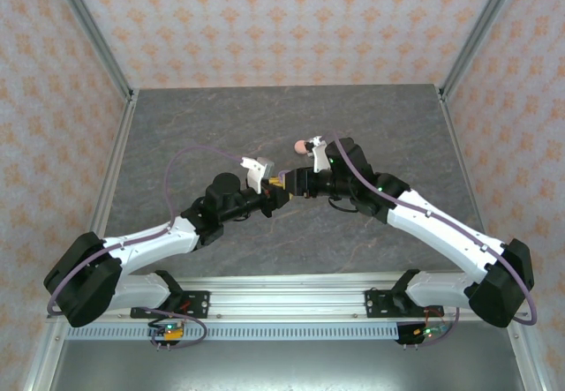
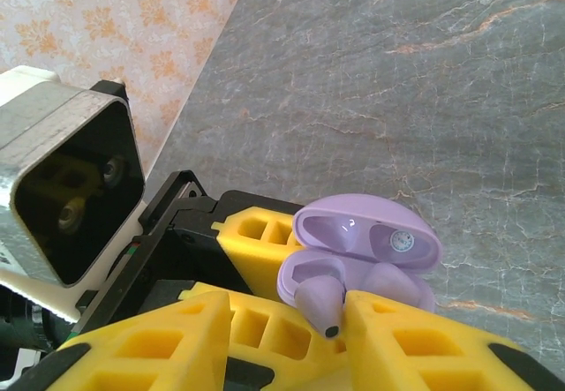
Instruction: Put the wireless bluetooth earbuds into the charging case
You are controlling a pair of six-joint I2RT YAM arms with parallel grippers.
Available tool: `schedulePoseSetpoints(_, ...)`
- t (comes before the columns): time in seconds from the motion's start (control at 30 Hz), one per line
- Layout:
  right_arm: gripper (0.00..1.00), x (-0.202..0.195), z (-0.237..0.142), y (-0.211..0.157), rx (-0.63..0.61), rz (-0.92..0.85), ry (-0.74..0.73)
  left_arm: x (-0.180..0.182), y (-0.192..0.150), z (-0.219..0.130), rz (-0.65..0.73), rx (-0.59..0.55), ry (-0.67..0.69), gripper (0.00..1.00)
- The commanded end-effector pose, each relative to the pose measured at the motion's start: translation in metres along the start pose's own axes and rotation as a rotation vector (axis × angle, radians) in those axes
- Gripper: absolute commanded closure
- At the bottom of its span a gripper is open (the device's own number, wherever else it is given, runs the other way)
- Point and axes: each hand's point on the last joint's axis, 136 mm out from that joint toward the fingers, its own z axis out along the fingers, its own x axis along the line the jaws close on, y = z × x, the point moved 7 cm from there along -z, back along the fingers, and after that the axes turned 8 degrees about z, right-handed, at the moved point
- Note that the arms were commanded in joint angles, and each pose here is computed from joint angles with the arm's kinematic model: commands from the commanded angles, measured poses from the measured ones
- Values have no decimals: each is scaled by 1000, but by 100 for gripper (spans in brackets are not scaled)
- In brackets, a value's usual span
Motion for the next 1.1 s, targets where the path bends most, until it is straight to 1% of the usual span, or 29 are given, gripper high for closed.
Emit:
schedulePoseSetpoints(0.0,60,17,-7,8,-17,-25,57,-5,15,-1,43,-42,1,96)
schedulePoseSetpoints(0.5,60,18,2,6,22,-16,70,-13,15,2,61,-34,-41,96)
schedulePoseSetpoints(0.63,60,19,2,6,22,-17,70,-12,15,3,63,-29,-34,96)
schedulePoseSetpoints(0.77,60,15,-4,10,-25,-13,30,-9,14,2,65,-24,-4,96)
schedulePoseSetpoints(0.87,60,4,-10,14,-100,-1,-67,-7,13,-1,70,-14,16,96)
schedulePoseSetpoints(0.93,60,1,-23,17,-159,-1,-119,-7,11,-2,78,1,24,96)
schedulePoseSetpoints(1.07,60,-4,-32,19,-193,-7,-179,-8,9,-6,100,18,17,96)
